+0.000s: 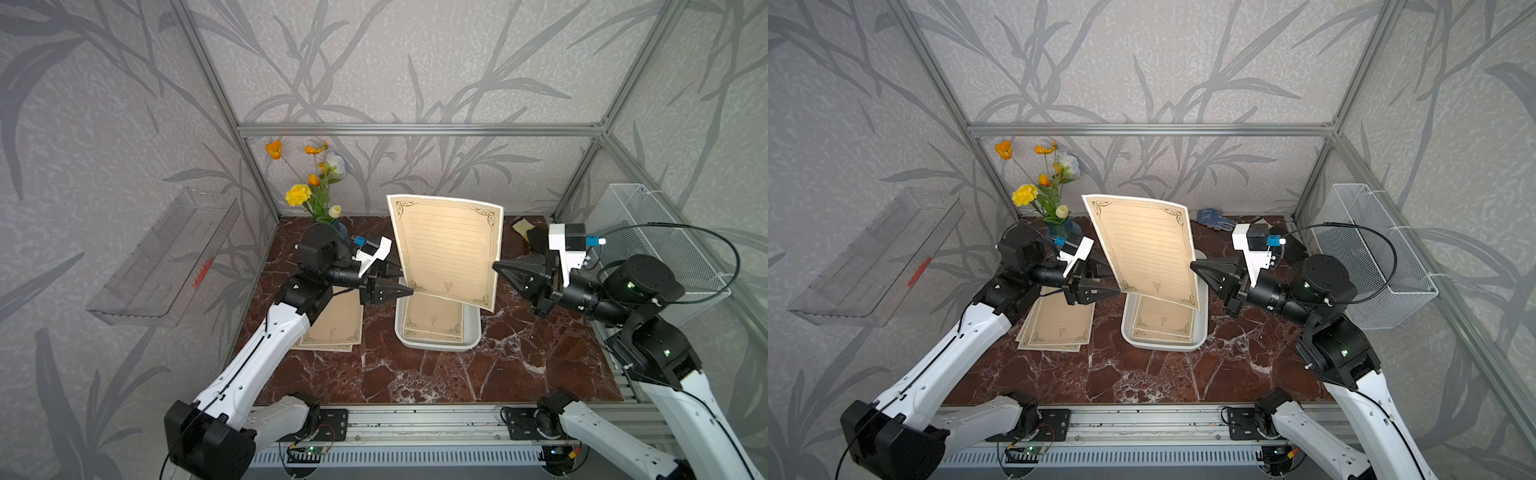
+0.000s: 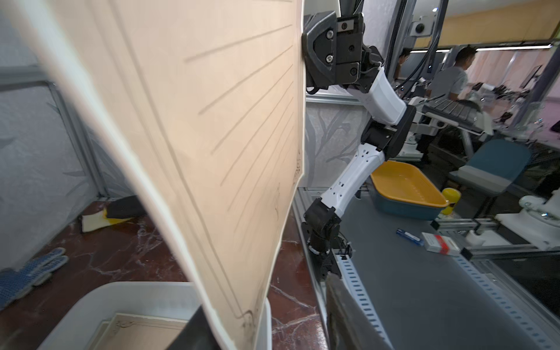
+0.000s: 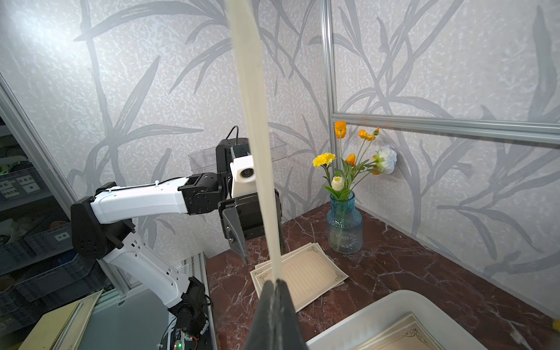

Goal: Take out the stationery paper from the storage box
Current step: Pick up the stationery paper from the storage box.

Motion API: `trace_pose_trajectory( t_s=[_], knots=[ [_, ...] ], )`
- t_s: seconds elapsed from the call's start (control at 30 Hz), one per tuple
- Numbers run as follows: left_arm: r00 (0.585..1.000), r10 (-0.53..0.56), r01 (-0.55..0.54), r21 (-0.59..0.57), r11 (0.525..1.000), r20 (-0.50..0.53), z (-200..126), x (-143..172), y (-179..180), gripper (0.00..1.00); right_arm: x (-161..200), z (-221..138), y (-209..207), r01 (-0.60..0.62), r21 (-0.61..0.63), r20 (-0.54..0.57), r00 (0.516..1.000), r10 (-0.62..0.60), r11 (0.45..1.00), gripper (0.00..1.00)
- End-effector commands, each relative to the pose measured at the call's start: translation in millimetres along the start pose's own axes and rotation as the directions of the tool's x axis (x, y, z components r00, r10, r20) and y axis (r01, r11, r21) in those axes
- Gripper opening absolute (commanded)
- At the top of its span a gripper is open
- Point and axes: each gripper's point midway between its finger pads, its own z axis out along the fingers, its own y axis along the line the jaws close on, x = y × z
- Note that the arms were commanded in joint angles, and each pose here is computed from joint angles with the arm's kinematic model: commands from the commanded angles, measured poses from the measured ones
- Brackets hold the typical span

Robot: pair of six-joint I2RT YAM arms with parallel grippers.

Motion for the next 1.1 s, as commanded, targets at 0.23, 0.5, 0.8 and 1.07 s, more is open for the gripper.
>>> trace_pose_trajectory(
  t_s=[0.23,0.5,0.8,1.07],
  knots=[
    [0.999,-0.049,0.05,-0.149,0.988,0.012,-9.2,-15.2,7.6,0.0,10.2,9.1,-15.1,-0.04,0.026,0.026,0.999,0.039,0.999,0.0],
    [0.987,-0.159,0.154,-0.35,0.924,0.013,-55.1,-1.3,17.3,0.0,44.0,44.0,-50.4,-0.177,0.073,0.002,0.984,0.177,0.982,0.0],
    [0.94,-0.342,0.303,-0.44,0.846,-0.011,-76.9,41.5,8.8,0.06,55.3,93.2,-35.4,-0.156,-0.07,-0.075,0.986,0.151,0.985,0.34],
    [0.829,-0.546,0.382,-0.589,0.712,-0.122,-95.2,98.2,25.9,0.08,40.3,69.0,-45.4,-0.046,0.083,-0.071,0.996,0.052,0.996,0.95]
  ],
)
